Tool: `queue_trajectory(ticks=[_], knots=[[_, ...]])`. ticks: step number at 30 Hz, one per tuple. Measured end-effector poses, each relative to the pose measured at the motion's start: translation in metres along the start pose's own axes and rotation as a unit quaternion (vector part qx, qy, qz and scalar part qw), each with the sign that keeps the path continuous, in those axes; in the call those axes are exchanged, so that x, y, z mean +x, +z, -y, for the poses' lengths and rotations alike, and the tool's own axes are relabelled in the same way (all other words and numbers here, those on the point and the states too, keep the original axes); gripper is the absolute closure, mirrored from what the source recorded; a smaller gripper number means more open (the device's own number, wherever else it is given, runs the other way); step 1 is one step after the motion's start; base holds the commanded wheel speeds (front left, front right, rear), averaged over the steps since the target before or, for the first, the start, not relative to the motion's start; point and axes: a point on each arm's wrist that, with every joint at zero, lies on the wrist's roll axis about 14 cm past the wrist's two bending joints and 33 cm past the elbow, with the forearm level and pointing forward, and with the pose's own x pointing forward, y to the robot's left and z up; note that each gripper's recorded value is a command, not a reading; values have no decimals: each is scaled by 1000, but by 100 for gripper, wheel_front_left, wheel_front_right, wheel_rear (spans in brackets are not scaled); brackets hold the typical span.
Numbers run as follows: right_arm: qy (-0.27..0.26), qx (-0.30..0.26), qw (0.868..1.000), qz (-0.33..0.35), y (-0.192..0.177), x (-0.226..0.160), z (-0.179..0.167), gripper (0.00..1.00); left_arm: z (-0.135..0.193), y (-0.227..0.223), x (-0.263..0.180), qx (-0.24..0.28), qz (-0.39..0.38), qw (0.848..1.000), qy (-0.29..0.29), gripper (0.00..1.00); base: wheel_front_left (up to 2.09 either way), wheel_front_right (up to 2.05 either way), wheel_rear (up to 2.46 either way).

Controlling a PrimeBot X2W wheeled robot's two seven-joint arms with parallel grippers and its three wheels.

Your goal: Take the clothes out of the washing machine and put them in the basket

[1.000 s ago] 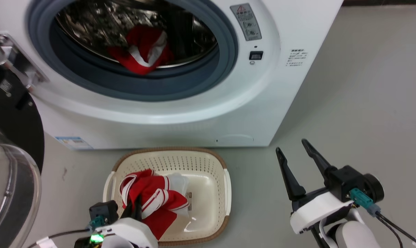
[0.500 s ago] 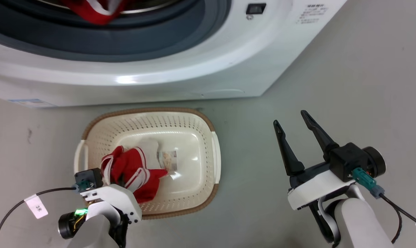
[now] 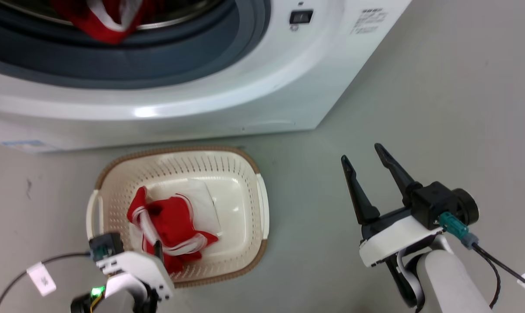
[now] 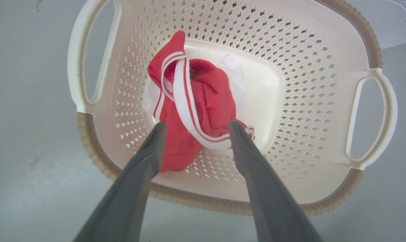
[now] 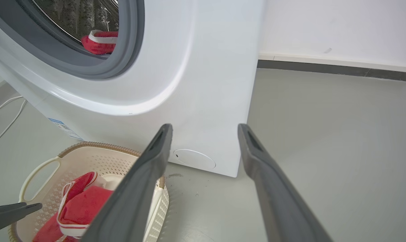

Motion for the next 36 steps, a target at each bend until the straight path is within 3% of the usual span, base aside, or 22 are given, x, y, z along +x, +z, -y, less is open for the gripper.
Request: queue_trajectory(ticks=[5,11,20,28,32,36], knots=[[-2,2,1000,24,20,-18,-4,0,3,14,-23,-4,35,999,-10,0,0,0,0],[-7,6,999,53,41,-41,-8,0,18,69,-52,8,142,989,-43,0,0,0,0],[-6,4,997,80,60,-58,-14,0,44,154,-104,57,302,948,-78,0,0,0,0],[-6,8,997,81,61,-59,-14,0,71,222,-122,113,381,913,-94,0,0,0,0],[-7,19,997,79,58,-57,-13,0,81,259,-117,135,401,901,-97,0,0,0,0],[-16,32,997,74,52,-56,-6,0,84,291,-102,157,396,900,-87,0,0,0,0]])
